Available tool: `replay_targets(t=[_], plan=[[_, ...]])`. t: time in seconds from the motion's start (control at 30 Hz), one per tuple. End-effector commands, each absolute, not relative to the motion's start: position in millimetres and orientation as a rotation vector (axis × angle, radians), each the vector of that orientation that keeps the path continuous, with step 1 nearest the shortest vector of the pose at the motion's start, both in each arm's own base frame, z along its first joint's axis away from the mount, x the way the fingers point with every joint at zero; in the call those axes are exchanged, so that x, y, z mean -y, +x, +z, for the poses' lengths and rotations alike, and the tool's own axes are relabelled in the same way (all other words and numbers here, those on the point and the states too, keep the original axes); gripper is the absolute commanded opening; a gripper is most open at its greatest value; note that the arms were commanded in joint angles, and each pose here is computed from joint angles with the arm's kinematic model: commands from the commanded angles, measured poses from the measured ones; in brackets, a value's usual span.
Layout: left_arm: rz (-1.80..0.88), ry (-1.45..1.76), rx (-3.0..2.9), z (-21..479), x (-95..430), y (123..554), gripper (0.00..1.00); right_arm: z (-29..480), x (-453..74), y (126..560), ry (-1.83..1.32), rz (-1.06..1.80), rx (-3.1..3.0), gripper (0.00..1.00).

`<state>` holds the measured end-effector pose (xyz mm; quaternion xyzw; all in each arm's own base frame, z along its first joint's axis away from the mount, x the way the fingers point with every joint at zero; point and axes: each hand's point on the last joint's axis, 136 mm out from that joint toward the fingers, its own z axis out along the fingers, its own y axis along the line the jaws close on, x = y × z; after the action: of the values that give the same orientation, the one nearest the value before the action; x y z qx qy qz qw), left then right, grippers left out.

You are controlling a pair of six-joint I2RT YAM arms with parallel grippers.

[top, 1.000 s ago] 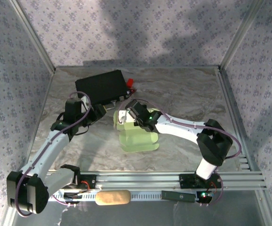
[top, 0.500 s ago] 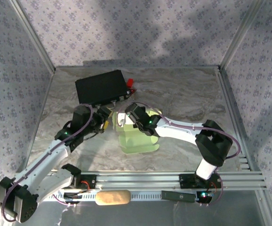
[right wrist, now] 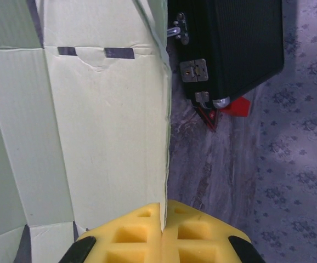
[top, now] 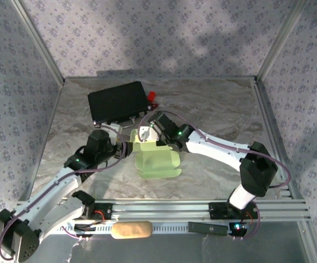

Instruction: Fold the paper box

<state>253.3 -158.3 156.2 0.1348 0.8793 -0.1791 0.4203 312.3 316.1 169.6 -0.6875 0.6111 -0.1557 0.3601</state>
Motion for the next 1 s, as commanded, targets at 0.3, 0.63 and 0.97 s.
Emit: replay_targets(t=[0.3,0.63,0.97], plan=[[-0.256,0.605,-2.026,152.4,185.6,280.8,0.73,172.1,-314.1,301.9,-1.822,-0.281,-1.636,0.00],[-0.249,0.669,-1.988,142.2,196.1,289.0,0.42,172.5,-313.0,301.7,-1.826,-0.253,-1.653,0.00],[-0.301,0.513,-1.972,143.6,188.1,285.3,0.00,177.5,-317.4,309.2,-1.707,-0.238,-1.715,0.14]])
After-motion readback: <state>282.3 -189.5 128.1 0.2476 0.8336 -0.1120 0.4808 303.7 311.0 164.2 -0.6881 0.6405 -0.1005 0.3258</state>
